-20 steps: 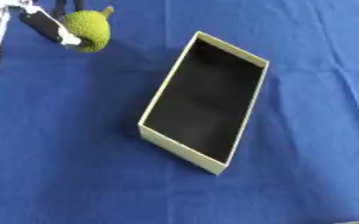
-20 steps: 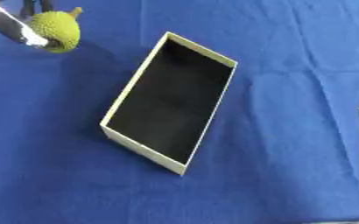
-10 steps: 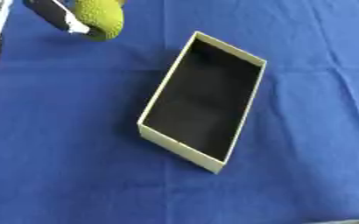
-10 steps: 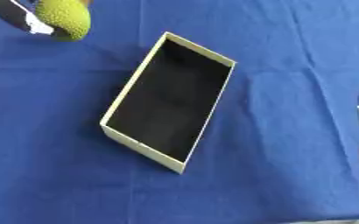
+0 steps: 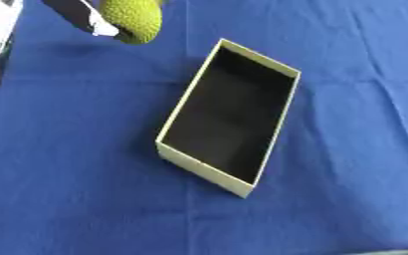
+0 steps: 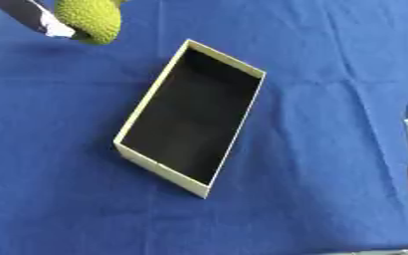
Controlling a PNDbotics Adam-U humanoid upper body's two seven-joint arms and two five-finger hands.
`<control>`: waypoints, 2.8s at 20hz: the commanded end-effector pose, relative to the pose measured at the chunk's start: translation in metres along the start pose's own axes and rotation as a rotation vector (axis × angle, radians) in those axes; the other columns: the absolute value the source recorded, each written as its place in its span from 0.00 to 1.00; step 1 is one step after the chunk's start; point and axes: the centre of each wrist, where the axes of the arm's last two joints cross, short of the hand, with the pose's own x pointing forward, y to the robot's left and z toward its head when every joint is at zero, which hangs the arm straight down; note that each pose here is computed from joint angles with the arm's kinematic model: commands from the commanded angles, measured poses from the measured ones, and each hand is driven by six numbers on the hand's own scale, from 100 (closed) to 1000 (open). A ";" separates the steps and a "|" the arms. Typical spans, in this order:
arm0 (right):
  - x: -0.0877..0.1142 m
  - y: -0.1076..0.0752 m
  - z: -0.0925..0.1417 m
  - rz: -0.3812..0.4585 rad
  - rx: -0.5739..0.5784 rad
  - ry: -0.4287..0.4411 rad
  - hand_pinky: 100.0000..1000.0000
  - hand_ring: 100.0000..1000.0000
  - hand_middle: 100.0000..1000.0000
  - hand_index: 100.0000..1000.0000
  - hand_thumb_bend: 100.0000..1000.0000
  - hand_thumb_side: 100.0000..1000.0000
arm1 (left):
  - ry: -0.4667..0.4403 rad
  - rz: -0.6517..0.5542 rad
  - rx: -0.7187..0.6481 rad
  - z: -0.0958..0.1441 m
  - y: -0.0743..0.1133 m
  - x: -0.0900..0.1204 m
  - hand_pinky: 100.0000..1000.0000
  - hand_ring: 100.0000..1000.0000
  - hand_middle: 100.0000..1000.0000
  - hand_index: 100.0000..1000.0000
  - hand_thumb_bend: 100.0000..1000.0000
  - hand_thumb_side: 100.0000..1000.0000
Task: Pick up objects on the table and place them in the box.
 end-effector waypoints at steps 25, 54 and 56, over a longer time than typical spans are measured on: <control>0.006 -0.013 -0.009 0.044 -0.039 -0.014 0.75 0.69 0.58 0.77 0.00 0.51 | -0.423 -0.114 0.015 -0.058 -0.047 0.115 0.50 0.26 0.50 0.45 0.47 0.00; 0.005 -0.014 -0.007 0.048 -0.059 -0.011 0.75 0.69 0.58 0.77 0.00 0.49 | -0.372 -0.124 0.067 -0.038 -0.040 0.103 0.83 0.66 0.81 0.78 0.44 0.00; 0.006 -0.015 -0.008 0.050 -0.061 -0.017 0.75 0.69 0.58 0.77 0.00 0.49 | -0.334 -0.088 0.151 -0.025 -0.029 0.096 0.83 0.65 0.82 0.76 0.30 0.00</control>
